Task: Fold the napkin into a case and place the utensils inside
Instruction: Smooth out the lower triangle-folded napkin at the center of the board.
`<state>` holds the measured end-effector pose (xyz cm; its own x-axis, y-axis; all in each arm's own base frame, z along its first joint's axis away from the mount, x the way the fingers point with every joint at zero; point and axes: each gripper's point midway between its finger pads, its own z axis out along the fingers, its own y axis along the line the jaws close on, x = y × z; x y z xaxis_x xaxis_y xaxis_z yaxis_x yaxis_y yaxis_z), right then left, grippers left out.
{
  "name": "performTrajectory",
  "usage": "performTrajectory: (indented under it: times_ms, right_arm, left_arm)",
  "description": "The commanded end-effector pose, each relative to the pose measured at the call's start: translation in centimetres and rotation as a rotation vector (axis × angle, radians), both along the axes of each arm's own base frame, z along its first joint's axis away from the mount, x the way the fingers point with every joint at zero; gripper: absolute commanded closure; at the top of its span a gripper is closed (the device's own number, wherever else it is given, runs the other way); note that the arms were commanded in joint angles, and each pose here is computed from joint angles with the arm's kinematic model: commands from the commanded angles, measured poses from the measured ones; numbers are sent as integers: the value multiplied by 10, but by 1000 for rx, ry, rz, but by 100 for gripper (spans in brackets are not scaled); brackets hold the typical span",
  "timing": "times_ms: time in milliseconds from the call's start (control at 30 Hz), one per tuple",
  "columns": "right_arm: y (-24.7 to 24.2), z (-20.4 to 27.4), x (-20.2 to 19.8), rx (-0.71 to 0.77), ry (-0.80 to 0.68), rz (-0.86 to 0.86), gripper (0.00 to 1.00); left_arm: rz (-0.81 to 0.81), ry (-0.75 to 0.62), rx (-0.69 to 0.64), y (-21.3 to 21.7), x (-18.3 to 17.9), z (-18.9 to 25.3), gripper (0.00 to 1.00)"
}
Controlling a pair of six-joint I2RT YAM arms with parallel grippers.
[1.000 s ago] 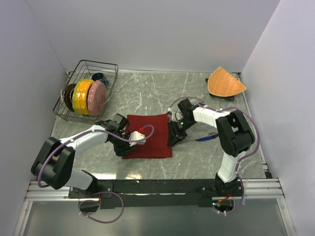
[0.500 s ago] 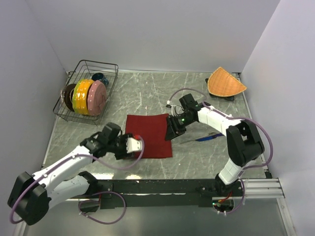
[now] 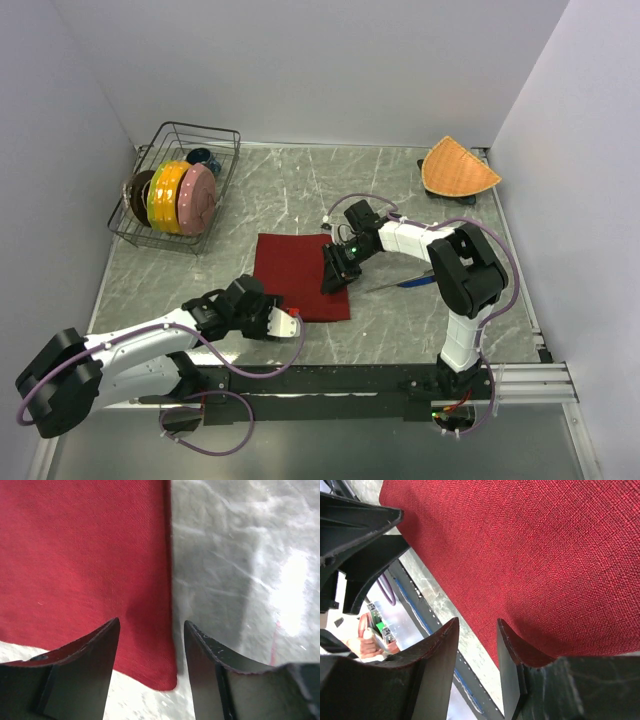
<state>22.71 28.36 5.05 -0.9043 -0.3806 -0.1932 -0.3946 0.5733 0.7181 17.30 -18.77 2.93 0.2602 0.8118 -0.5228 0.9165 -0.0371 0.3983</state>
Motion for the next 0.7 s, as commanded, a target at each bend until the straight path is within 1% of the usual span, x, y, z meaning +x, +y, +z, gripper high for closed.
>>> performTrajectory:
  times_ms: [0, 100, 200, 233, 300, 333, 400, 433, 500, 533, 567, 667]
  right_arm:
    - [12, 6, 13, 28, -43, 9, 57]
    - [10, -3, 10, 12, -28, 14, 57]
    - [7, -9, 8, -6, -18, 22, 58]
    - [6, -12, 7, -14, -20, 30, 58]
    - [3, -15, 6, -22, -23, 37, 58]
    - [3, -16, 5, -26, -22, 42, 59]
    - [1, -18, 4, -31, -23, 46, 59]
    - [1, -18, 5, -32, -30, 46, 59]
    - [0, -18, 5, -34, -37, 54, 59]
    - [-1, -19, 5, -41, -37, 55, 59]
    - [0, -18, 6, -40, -42, 57, 59]
    - [-1, -18, 6, -41, -44, 61, 59]
  left_arm:
    - [-3, -53, 18, -4, 9, -5, 41]
    - [-23, -53, 45, -3, 7, -13, 47]
    - [-26, -34, 62, -3, 5, -16, 60]
    - [-25, -27, 60, -4, 4, -15, 69]
    - [-27, -3, 48, -7, 2, -10, 77]
    - [-26, 5, 40, -8, 1, -8, 85]
    - [-33, 35, 29, -12, -3, 0, 93]
    - [-38, 50, 19, -14, -5, 3, 99]
    - [-27, 76, -8, -21, -4, 14, 99]
    - [-37, 112, -6, -21, -10, 14, 99]
    - [-27, 122, -23, -25, -5, 23, 99]
    - [-26, 201, -27, -28, -6, 28, 99]
